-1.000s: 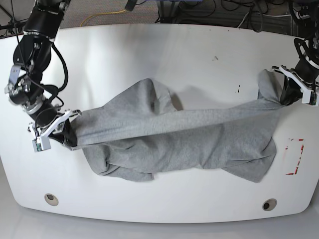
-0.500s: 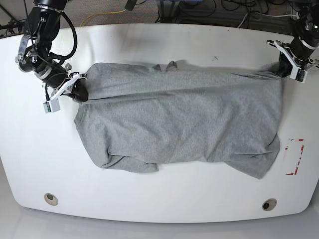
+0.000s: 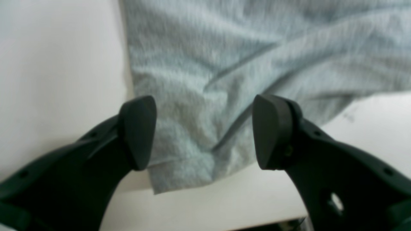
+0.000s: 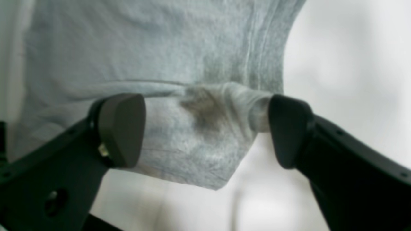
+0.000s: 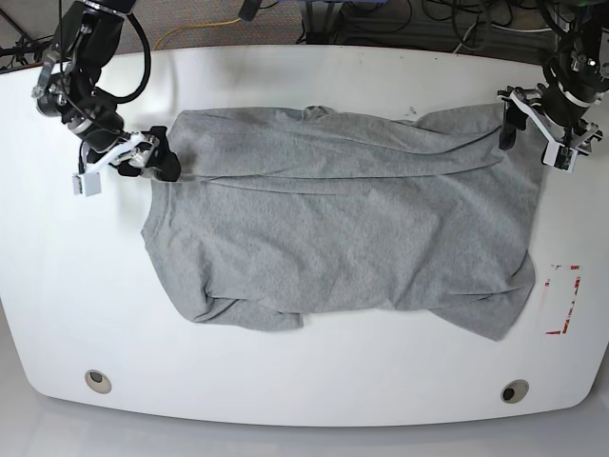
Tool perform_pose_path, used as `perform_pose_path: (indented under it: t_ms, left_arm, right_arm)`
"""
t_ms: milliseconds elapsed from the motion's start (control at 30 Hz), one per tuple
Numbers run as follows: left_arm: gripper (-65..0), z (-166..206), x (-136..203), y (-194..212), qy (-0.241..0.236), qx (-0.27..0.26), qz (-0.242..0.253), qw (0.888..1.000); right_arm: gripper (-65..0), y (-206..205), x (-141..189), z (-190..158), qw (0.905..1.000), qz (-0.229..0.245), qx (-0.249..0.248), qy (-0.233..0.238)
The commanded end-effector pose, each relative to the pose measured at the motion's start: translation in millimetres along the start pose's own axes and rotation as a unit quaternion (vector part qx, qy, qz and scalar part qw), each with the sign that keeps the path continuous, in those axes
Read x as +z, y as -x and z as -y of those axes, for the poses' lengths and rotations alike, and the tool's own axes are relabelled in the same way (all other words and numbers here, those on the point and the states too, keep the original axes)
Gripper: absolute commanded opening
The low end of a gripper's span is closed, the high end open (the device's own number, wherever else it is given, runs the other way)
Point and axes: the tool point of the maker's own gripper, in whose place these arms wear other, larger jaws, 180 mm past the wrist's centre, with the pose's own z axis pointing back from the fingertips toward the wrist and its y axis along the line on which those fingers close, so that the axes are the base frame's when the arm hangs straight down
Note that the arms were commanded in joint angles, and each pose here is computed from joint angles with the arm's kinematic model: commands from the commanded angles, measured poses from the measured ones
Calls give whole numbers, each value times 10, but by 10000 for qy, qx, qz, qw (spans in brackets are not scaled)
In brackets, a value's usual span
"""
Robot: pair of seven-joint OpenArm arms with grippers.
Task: Fold the T-shirt properly
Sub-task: 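Lay the shirt flat, dragging both grippers apart, then release, then regrasp the shirt edge with both grippers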
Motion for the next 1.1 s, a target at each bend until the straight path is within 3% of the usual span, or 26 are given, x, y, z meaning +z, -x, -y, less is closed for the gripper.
perform_pose_path:
  t_ms: [0,167,300,500,767,933,1067]
  left_arm:
    - [-212,-64,40,-94,-115,37,188,9997]
    - [-211,-247,123,-103,-513,457,412,9968]
    - [-208,-288,208,-100,-570,645,622,9943]
    - [-186,-524,309,-200,-984,993,934,9858]
    - [-75,-1030,561,-60,-1972,2069,839,9546]
    - [-54,-1165,678,27,-2207,2362,696,9437]
    - [-53,-1125,611,78,-2137,2568,643,9404]
  right_arm:
    - [-84,-96,99,43,9997,224,12,57]
    - [-113,168,131,185,9987,113,-471,186]
    - [-119,373,127,246,9970,-63,-733,234]
    - [-119,582,72,192,9943,-167,-1030,198]
    - [-119,815,-124,-35,9933,-486,-1051,18]
    - [-119,940,-206,-125,9920,-605,-1107,13]
    - [-119,962,-249,-152,9919,-628,-1108,38]
